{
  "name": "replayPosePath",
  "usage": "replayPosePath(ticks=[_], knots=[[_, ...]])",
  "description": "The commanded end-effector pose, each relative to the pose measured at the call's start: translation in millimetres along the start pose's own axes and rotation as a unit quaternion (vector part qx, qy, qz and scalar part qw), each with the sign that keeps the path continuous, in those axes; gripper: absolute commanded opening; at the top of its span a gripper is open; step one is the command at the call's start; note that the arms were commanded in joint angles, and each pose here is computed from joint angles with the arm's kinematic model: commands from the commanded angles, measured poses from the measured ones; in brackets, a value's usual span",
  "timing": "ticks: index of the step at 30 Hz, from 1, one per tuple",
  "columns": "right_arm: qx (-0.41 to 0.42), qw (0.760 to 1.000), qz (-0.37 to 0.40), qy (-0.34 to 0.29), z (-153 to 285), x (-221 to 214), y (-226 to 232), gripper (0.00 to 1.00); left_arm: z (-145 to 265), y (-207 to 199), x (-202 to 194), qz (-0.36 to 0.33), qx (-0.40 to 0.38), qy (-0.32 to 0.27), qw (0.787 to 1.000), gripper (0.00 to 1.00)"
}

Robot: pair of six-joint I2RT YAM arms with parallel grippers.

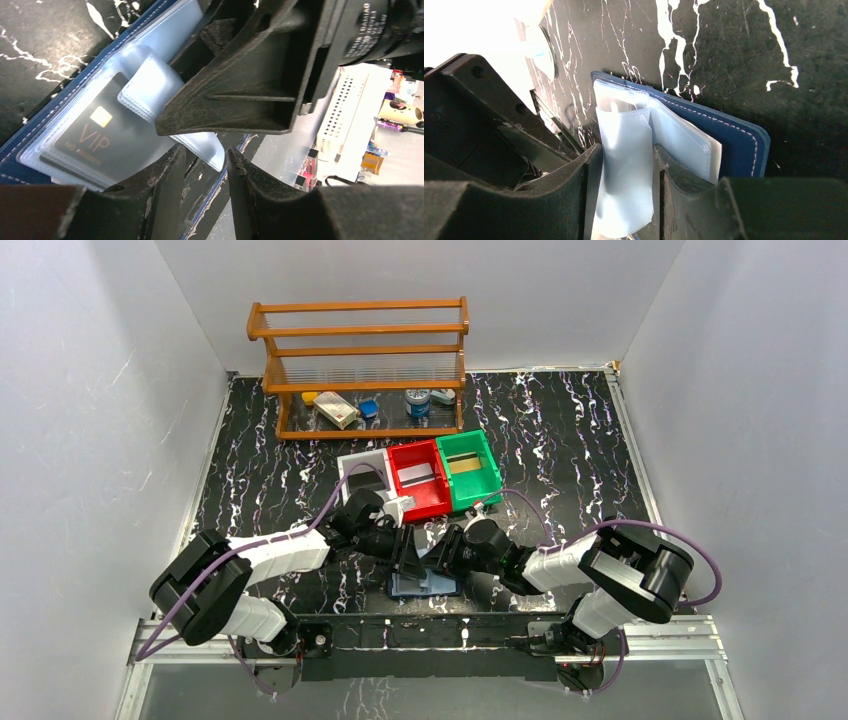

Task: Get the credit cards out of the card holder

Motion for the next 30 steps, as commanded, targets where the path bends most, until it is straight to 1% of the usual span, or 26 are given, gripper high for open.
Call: replayPosePath(ticks=[1, 6, 11, 14, 17, 22, 26, 30], knots=[[0.009, 1.0, 0.005, -0.001, 2.7, 1.3, 1.2, 0.49, -0.2, -16.9, 5.1, -0.015, -0.049, -0.005, 0.999, 0.34], [0.029, 0.999, 0.015, -0.001, 6.7, 2.0, 11.4, 0.53, -5.3, -12.4, 6.0, -0.015, -0.037, 0.003, 0.999, 0.33], [0.049, 0.998, 0.032, -0.01, 13.8, 5.5, 27.9, 0.62, -8.6, -14.4, 7.4, -0.022, -0.039, 0.006, 0.999, 0.34], [0.042, 0.998, 0.041, -0.022, 20.2, 8.6, 30.0, 0.69, -10.9, -17.1, 9.4, -0.027, -0.042, 0.006, 0.999, 0.34], [0.03, 0.998, 0.045, -0.039, 26.6, 12.4, 29.0, 0.73, -14.0, -21.2, 13.0, -0.034, -0.047, 0.006, 0.998, 0.34], [0.011, 0.997, 0.04, -0.067, 36.9, 18.7, 26.7, 0.76, -22.9, -29.1, 18.9, -0.045, -0.059, 0.007, 0.997, 0.35], [0.004, 0.996, 0.024, -0.087, 44.4, 21.4, 19.2, 0.77, -35.2, -34.6, 23.9, -0.051, -0.066, 0.012, 0.996, 0.36], [-0.011, 0.994, 0.011, -0.11, 51.5, 25.6, 12.9, 0.77, -45.3, -43.2, 33.5, -0.06, -0.077, 0.005, 0.995, 0.36]])
Point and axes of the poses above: each gripper's point midway between its finger pads, its own z axis back along the fingers, its own y axis along the line the jaws close on, x = y × z, the point moved 5 cm from there along z, back along the fingers, and after that the axes turned 4 degrees about -z, right-handed, at the moved point
